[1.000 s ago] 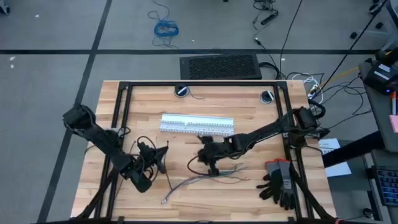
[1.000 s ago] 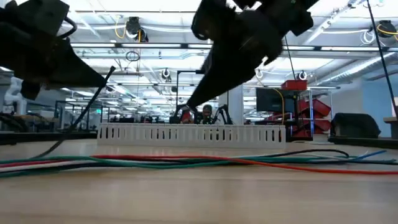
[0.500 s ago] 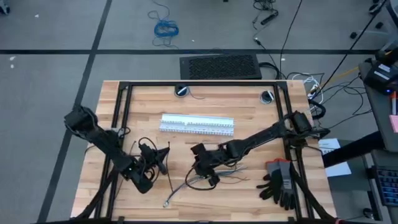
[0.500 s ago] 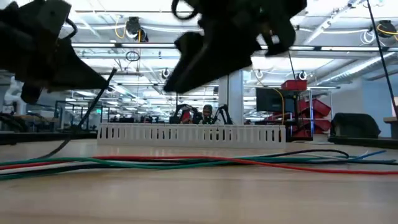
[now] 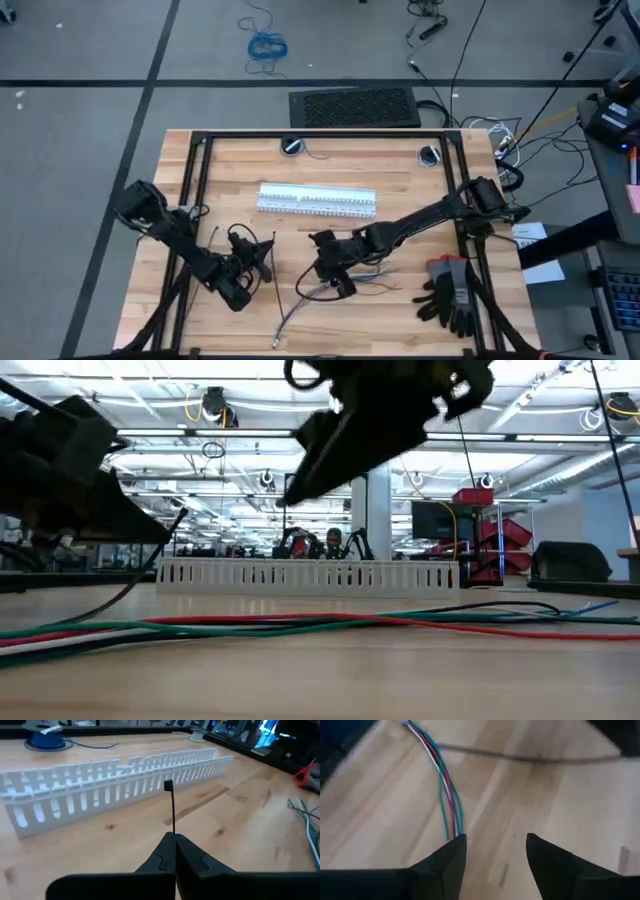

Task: Ziptie cables
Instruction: Wrap the cables together using a zip tie

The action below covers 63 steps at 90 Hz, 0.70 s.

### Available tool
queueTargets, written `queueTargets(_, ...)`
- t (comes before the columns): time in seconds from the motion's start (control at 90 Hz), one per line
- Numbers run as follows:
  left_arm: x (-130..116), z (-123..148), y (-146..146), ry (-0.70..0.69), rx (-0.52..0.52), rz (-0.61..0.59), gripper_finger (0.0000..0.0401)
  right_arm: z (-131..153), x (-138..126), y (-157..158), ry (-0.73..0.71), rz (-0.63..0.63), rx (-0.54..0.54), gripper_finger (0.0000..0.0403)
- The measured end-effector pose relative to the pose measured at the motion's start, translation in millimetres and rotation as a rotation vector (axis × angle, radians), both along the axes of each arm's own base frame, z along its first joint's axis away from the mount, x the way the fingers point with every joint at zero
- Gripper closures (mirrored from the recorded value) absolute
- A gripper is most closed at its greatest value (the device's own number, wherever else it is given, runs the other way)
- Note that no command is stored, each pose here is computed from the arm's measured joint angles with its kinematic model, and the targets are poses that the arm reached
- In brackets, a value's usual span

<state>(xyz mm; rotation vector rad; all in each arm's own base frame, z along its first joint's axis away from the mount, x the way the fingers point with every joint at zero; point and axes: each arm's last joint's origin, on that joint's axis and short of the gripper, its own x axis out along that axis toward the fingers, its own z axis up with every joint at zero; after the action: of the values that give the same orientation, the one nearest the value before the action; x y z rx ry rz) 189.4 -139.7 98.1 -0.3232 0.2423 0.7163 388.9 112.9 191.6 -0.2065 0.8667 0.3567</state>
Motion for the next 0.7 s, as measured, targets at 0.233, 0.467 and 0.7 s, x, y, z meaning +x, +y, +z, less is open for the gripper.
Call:
queueTargets(0.233, 2, 1, 2, -0.009, 0.001, 0.014, 0.0401, -8, -9, 6, 0.120, 0.099, 0.038, 0.0214)
queueTargets(0.467, 5, 1, 5, -0.022, -0.010, 0.034, 0.0401, -7, -13, 23, 0.072, 0.221, 0.014, 0.0230)
queueTargets(0.7, 9, 3, 3, -0.061, -0.049, 0.035, 0.0401, -30, 5, 26, -0.030, 0.217, -0.072, 0.0232)
